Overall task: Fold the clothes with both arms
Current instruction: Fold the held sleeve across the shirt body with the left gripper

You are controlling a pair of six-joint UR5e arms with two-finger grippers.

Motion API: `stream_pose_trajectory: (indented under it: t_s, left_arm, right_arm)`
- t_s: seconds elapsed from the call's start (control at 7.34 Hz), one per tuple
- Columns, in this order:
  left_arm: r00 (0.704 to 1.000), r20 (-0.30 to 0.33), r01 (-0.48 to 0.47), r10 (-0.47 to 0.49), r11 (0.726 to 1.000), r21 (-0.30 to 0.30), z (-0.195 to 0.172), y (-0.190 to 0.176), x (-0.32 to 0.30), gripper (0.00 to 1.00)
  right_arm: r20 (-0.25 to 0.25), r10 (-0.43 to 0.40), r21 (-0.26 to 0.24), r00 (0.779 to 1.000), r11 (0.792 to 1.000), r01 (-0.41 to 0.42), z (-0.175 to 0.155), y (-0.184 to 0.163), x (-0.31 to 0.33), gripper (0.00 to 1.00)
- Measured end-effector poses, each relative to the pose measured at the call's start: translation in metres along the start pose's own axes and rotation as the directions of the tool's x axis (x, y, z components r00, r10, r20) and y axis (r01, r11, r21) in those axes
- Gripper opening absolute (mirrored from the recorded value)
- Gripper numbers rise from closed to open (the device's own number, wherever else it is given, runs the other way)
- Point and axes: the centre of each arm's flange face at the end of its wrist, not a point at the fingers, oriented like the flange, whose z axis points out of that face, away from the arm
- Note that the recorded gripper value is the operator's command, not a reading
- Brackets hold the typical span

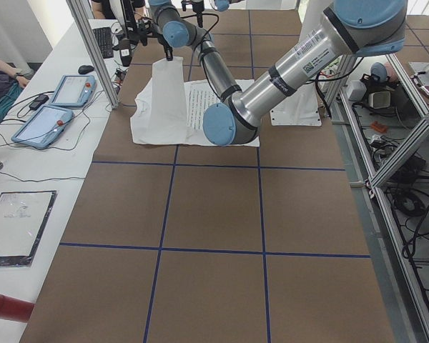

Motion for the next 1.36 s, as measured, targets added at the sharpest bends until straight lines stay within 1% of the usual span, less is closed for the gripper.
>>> stream_pose_trajectory:
  t_s: [0.41,0.68,1.09,1.36]
  left_arm:
    - [0.998,-0.044,0.035,-0.036,0.999,-0.034,0.039,0.007,0.032,0.0]
    - [0.997,-0.05,0.054,-0.057,0.997,-0.057,0.075,0.014,0.052,0.0]
    - [0.996,-0.055,0.069,-0.071,0.997,-0.042,0.137,0.032,0.062,0.0]
    - [0.996,-0.059,0.06,-0.061,0.998,-0.021,0.185,0.057,0.069,0.0]
  right_arm:
    - [-0.004,0.01,-0.012,1.0,1.0,-0.01,0.006,-0.002,0.005,1.0]
    - [-0.008,0.017,-0.02,1.0,1.0,-0.018,0.012,-0.005,0.008,1.0]
    - [-0.008,0.02,-0.024,1.0,1.0,-0.02,0.022,-0.008,0.016,1.0]
    - [-0.006,0.017,-0.022,1.0,1.0,-0.017,0.033,-0.012,0.024,1.0]
